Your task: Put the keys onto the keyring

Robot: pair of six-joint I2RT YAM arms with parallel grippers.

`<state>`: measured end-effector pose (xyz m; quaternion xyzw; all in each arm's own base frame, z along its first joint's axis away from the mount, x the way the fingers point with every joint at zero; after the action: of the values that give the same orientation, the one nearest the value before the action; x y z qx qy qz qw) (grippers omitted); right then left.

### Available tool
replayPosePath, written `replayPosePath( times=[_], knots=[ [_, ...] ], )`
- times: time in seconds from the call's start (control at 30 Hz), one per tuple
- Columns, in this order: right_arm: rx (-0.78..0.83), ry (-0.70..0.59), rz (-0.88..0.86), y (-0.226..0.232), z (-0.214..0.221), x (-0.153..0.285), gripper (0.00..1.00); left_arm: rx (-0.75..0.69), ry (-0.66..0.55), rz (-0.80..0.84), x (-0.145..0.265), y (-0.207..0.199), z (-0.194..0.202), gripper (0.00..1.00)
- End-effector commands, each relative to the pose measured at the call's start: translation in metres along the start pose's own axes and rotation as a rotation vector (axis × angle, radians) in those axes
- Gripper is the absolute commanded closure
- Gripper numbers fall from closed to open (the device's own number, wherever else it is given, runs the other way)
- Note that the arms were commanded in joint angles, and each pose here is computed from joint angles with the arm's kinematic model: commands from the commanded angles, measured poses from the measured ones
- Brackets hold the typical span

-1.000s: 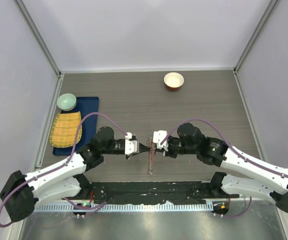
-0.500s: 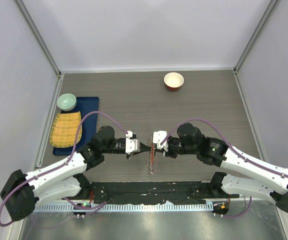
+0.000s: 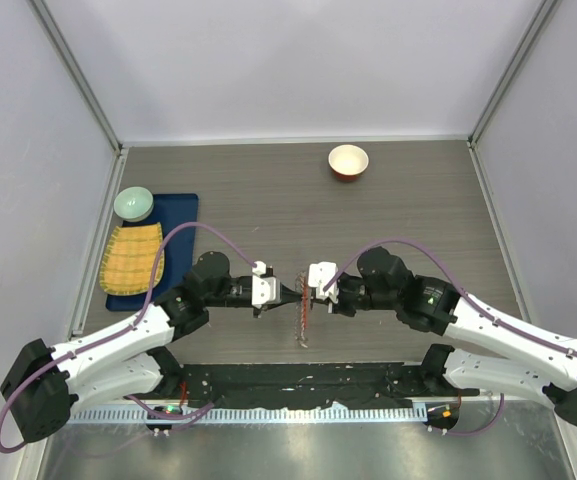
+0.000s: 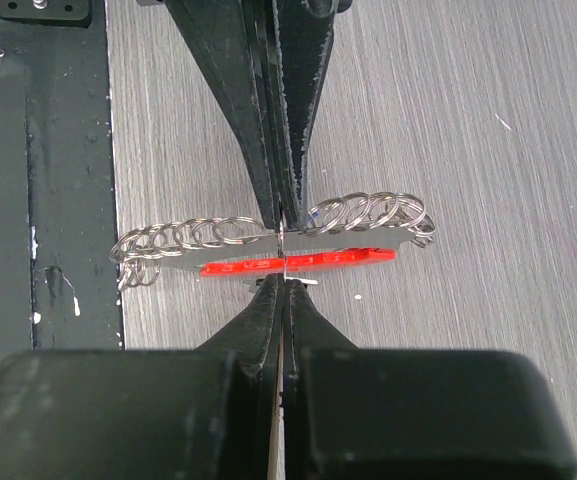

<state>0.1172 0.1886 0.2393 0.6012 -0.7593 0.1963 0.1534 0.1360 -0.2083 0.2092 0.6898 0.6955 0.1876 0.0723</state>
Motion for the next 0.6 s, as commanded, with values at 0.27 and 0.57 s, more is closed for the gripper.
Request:
replayPosePath(
  times=[0.27, 0.57],
  knots=[
    [0.026, -0.041, 0.037, -0.0015, -0.0079, 0.0039, 0.99, -0.036, -0.048, -0.040, -0.0023, 0.0130, -0.0189, 1.00],
    [0.029, -0.057, 0.031, -0.0002, -0.0095, 0.0060, 0.99, -0.033, -0.043, -0.043, -0.0031, 0.0135, -0.0178, 1.00]
  ],
)
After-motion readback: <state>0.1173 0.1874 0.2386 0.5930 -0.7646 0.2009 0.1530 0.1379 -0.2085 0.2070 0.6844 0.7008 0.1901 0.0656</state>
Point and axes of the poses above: each gripper's point midway between its finger pads, its own x axis back along the fingers, its own y axis along the line the jaws close on, z = x × y, the point moved 10 cm from there along x, back along the fingers, and after that the axes turned 8 degrees about -x, right-handed, at the moved point
